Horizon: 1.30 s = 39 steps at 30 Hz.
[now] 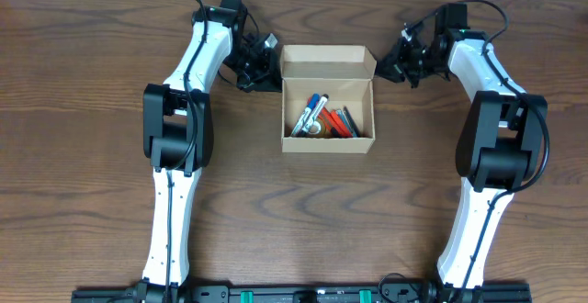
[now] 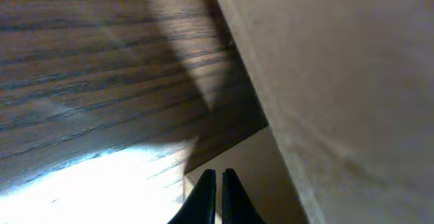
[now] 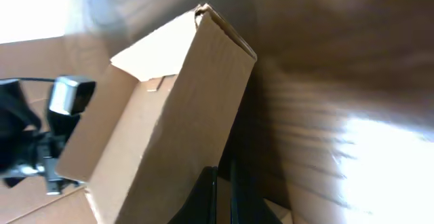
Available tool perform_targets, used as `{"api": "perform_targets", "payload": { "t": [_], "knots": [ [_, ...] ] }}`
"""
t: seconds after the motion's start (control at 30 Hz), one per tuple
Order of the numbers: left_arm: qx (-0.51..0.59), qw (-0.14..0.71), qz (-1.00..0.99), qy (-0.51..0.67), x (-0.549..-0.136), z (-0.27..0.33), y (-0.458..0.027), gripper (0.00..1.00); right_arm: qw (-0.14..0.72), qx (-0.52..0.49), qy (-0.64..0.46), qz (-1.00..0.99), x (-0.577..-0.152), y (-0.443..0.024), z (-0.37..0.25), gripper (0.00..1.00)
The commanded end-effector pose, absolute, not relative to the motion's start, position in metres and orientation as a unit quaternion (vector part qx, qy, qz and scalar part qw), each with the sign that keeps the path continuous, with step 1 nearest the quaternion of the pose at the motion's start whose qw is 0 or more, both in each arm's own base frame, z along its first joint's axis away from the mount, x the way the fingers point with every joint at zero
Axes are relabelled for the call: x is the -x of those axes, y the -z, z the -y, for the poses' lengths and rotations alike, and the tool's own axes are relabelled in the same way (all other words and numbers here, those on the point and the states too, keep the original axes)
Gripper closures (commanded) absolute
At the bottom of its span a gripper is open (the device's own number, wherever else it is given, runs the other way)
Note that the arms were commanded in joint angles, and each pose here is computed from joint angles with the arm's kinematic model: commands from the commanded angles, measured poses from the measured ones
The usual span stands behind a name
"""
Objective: Pack container
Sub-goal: 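Push the lid flaps upward with both grippers to raise the lid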
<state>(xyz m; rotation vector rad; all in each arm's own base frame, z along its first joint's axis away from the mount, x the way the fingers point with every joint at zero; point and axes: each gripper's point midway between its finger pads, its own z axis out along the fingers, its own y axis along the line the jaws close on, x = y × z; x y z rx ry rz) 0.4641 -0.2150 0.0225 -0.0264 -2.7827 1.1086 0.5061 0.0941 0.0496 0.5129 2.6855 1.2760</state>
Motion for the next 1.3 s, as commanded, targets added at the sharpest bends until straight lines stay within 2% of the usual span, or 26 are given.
{"api": "perform_targets", "payload": {
  "t": [0.0, 0.3, 0.5, 1.27],
  "knots": [
    [0.011, 0.067, 0.919, -0.388, -0.468, 0.22, -0.031, 0.94, 0.044, -0.17, -0.465, -0.868, -0.505, -0.056, -0.111, 0.98],
    [0.011, 0.067, 0.919, -0.388, -0.468, 0.22, -0.032, 0.94, 0.042, -0.18, -0.466, -0.866, -0.507, -0.056, -0.111, 0.98],
    [0.01, 0.067, 0.919, -0.388, -0.468, 0.22, -0.032, 0.94, 0.023, -0.217, -0.395, -0.893, -0.496, -0.032, -0.095, 0.98],
    [0.009, 0.071, 0.919, -0.388, -0.466, 0.22, -0.032, 0.94, 0.032, -0.191, -0.416, -0.889, -0.505, -0.03, -0.125, 0.98]
  ]
}}
